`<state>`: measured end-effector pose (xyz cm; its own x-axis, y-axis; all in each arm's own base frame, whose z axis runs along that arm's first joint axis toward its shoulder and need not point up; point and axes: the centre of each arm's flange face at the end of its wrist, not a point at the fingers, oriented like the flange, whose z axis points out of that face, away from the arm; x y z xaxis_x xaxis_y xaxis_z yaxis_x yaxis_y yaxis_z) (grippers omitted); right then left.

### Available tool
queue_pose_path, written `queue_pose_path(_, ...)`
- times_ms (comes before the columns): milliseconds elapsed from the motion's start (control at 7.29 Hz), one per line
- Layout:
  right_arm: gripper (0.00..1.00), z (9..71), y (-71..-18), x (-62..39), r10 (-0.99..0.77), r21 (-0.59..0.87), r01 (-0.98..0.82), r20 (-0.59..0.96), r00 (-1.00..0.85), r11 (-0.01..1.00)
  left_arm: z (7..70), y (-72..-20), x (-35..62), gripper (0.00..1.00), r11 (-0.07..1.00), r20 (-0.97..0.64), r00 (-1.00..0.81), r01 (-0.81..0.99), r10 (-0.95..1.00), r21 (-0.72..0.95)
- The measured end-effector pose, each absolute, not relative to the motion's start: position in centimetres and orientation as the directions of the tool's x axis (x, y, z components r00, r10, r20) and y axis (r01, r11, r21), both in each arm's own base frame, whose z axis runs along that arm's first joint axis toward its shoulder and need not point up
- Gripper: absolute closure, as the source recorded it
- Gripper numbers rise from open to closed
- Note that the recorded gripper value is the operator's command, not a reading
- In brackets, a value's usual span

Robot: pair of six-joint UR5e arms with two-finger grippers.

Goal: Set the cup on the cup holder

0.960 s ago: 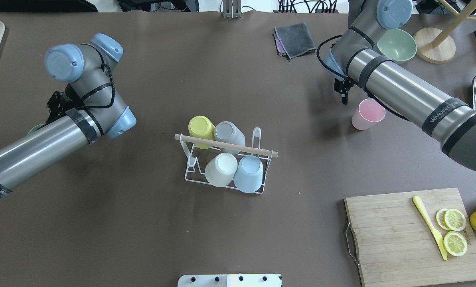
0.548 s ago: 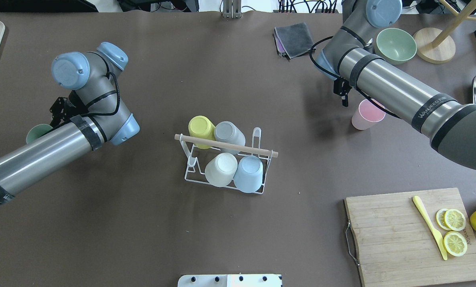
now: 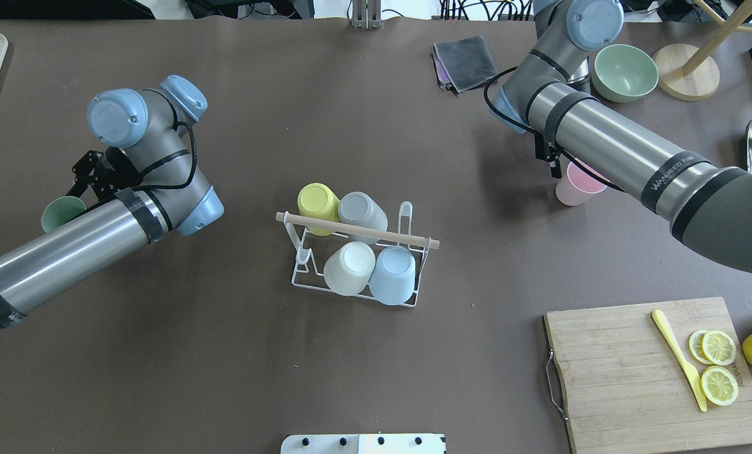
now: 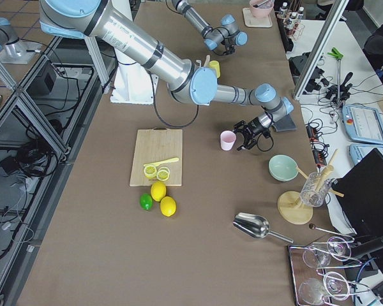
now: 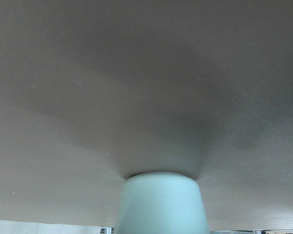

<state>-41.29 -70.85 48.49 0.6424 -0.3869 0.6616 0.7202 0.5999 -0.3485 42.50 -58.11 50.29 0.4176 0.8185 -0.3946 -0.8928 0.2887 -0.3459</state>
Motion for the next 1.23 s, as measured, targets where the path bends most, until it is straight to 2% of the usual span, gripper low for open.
queue_pose_path(1234,0.0,49.2,-69.2,-43.7,-0.406,-0.387,0.741,0.651,0.641,0.549,51.2,-56.2,43.4,0.03,0.219,-0.358,0.385,-0.878,0.85,-0.426)
